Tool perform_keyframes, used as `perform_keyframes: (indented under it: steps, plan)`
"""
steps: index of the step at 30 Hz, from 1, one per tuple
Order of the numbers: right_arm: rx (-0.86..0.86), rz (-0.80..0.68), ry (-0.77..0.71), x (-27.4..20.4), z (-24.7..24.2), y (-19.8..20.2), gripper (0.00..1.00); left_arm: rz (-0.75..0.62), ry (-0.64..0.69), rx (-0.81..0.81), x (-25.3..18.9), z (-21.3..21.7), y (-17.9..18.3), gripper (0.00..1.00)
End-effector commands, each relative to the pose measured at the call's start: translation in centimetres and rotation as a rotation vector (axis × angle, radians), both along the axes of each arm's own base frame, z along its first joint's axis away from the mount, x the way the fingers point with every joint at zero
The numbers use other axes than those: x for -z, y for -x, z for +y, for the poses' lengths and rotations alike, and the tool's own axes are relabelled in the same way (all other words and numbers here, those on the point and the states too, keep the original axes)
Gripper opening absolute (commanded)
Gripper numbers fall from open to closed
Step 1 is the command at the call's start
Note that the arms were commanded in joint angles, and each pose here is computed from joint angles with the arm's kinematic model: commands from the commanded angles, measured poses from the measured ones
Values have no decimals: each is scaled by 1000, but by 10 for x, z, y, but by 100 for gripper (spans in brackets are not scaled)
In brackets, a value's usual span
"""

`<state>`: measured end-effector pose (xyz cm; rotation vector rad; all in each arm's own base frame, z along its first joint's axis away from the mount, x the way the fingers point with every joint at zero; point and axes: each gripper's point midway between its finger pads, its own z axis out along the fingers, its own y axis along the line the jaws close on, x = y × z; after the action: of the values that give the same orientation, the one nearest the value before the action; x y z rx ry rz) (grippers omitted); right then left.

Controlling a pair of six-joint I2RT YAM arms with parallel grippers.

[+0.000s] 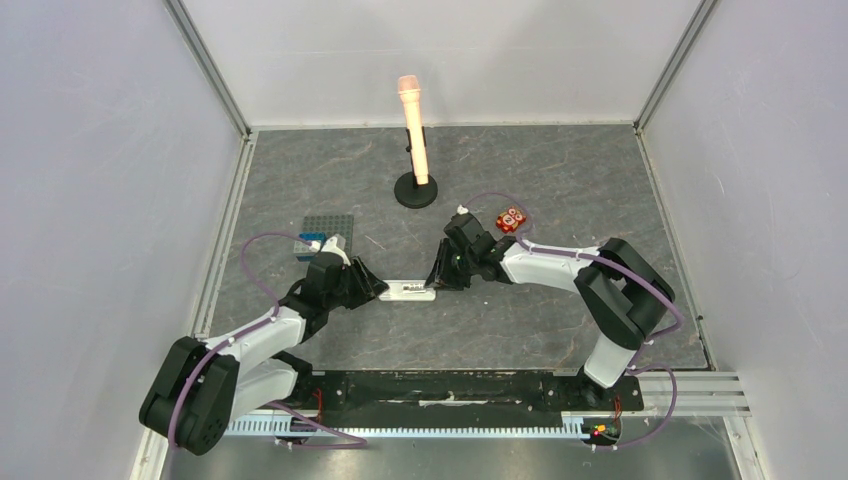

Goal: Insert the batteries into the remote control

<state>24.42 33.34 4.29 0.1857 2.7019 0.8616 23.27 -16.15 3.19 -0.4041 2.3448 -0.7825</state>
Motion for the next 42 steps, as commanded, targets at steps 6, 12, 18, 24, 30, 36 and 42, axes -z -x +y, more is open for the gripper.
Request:
perform_keyframes:
  steps: [6,12,18,24,30,36,42]
  plan:
    - [-23,-74,1,-16,8,-17,21,-52,-12,17,-9,-1,-7,49]
    - [-33,-88,-19,-25,13,-19,22,-54,-12,17,-9,-2,-8,49]
    - [-45,-72,-1,-18,12,-14,29,-51,-11,18,-8,-2,-7,49]
    - [-51,-58,-5,-14,14,-12,27,-51,-11,19,-8,-2,-7,49]
    - [-60,-44,-15,-12,18,-9,22,-50,-11,20,-8,-2,-7,49]
    - [-59,-33,-23,-11,21,-8,11,-52,-1,30,-9,-5,-7,49]
    - [-63,-12,-23,-7,22,-4,4,-49,22,44,-8,-9,-6,48]
